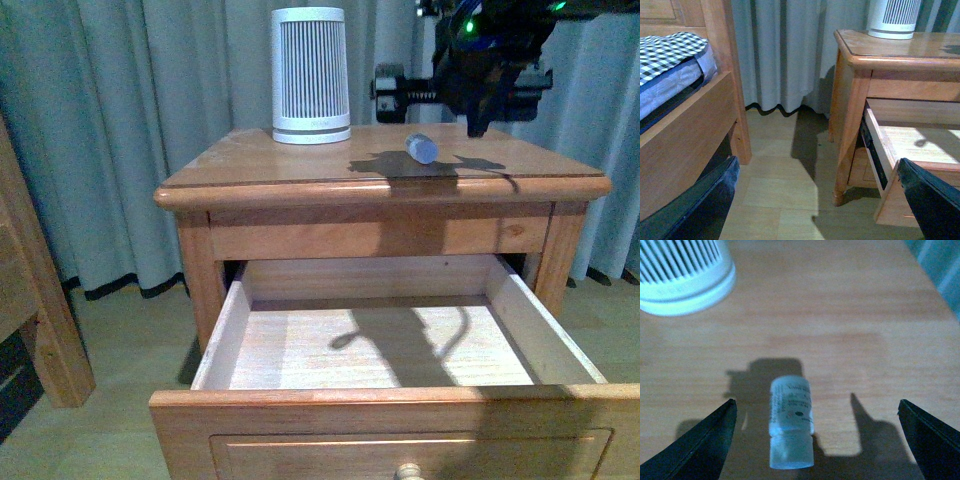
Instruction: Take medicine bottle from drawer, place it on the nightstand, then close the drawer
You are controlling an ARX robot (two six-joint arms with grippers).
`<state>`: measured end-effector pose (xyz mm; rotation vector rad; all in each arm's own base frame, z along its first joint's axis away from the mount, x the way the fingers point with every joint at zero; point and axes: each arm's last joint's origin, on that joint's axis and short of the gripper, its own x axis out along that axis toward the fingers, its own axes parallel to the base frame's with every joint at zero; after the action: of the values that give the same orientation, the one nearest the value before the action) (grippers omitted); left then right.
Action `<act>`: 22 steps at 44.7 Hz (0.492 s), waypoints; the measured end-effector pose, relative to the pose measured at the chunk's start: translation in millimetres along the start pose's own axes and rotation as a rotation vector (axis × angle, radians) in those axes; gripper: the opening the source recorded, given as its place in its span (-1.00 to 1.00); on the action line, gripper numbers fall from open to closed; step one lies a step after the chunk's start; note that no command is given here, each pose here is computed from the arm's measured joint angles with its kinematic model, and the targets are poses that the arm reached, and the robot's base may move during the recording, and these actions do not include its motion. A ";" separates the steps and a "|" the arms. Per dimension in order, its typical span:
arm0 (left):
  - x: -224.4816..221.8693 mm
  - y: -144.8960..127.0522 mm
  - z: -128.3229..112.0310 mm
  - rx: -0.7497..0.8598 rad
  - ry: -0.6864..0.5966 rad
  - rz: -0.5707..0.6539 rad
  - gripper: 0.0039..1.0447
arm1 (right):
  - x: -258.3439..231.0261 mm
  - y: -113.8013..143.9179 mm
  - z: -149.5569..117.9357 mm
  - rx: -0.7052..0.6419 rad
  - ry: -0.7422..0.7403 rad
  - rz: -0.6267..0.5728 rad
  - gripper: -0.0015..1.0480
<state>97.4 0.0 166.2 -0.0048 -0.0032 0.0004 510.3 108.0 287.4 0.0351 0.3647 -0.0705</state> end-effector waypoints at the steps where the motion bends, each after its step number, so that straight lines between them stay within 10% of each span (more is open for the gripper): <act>1: 0.0 0.0 0.0 0.000 0.000 0.000 0.88 | -8.1 -0.7 6.3 0.005 -0.030 0.015 0.87; 13: 0.0 0.0 0.0 0.000 0.000 0.000 0.88 | -100.5 -29.8 40.1 0.028 -0.264 0.038 0.87; 22: 0.0 0.0 0.0 0.000 0.000 0.000 0.88 | -191.5 -87.6 0.8 0.040 -0.382 -0.067 0.87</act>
<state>97.4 0.0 166.2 -0.0048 -0.0036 0.0004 325.6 32.6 354.7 0.0479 -0.0174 -0.1484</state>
